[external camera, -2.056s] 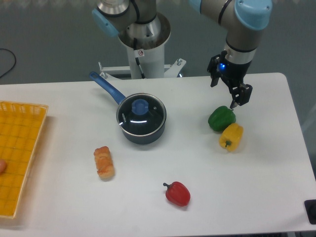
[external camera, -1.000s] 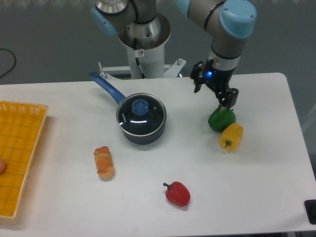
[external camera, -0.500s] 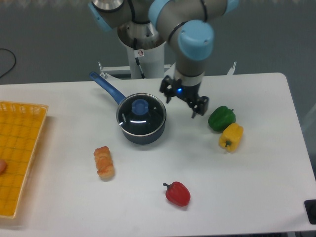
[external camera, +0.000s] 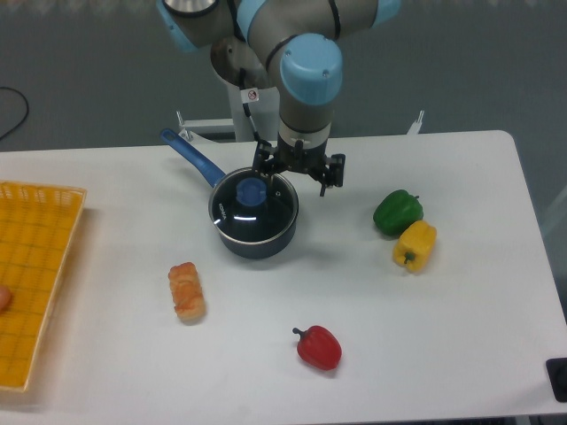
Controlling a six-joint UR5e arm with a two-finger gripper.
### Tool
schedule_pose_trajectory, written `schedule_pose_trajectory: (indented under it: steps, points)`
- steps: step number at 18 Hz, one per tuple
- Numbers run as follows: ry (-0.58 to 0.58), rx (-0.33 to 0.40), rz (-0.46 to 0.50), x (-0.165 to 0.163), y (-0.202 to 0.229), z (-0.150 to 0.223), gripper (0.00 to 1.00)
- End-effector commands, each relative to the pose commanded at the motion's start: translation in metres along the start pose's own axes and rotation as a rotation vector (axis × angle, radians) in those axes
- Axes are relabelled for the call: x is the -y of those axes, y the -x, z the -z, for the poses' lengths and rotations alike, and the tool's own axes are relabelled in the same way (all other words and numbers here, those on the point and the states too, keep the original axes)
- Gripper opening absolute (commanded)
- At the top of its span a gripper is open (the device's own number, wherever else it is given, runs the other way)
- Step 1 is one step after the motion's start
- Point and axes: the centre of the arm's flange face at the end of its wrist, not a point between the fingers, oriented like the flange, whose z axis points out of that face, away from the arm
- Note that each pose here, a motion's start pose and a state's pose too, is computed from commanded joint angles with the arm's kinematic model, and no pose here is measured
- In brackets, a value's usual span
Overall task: Open the lid
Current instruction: 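Move the open gripper over the saucepan's glass lid knob, then lower the gripper onto the blue lid knob and close on it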
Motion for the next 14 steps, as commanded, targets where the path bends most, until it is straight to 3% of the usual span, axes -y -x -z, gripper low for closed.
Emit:
schedule_pose_trajectory:
  steps: [6,14]
  points:
    - [0.032,-0.001,-0.018,-0.002,-0.037,-0.018,1.00]
    - [0.005,0.022,-0.051,-0.001,-0.054,-0.036,1.00]
